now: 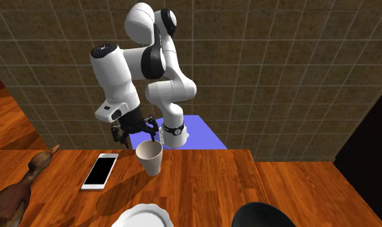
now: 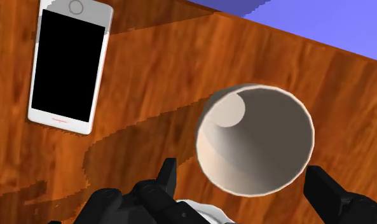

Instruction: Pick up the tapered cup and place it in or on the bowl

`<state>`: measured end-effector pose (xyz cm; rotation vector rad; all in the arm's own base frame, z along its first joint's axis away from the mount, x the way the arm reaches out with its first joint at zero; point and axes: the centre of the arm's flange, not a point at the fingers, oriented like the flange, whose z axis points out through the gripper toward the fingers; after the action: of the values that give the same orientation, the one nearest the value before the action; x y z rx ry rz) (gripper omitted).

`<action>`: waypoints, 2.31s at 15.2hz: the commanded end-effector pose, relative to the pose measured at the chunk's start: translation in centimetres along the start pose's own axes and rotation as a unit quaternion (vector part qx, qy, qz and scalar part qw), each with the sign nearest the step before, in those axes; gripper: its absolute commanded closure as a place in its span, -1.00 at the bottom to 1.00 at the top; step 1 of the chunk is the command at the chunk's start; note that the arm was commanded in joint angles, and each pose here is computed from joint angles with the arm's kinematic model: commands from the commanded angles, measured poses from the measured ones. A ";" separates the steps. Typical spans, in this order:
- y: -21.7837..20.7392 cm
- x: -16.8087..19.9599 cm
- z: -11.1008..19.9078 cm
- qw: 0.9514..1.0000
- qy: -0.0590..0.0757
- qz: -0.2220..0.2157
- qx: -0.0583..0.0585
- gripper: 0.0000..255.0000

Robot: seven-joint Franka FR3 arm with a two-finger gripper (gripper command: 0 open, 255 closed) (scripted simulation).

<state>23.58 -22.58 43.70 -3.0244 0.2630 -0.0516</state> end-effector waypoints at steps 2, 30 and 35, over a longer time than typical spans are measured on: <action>3.1 -0.8 2.1 1.000 -0.001 0.007 0.006 -1.00; 2.9 -0.7 4.5 1.000 -0.001 0.007 0.006 1.00; 2.6 -0.7 1.9 1.000 -0.001 0.007 0.006 1.00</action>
<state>22.52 -24.93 40.94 -3.0097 0.2811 -0.0499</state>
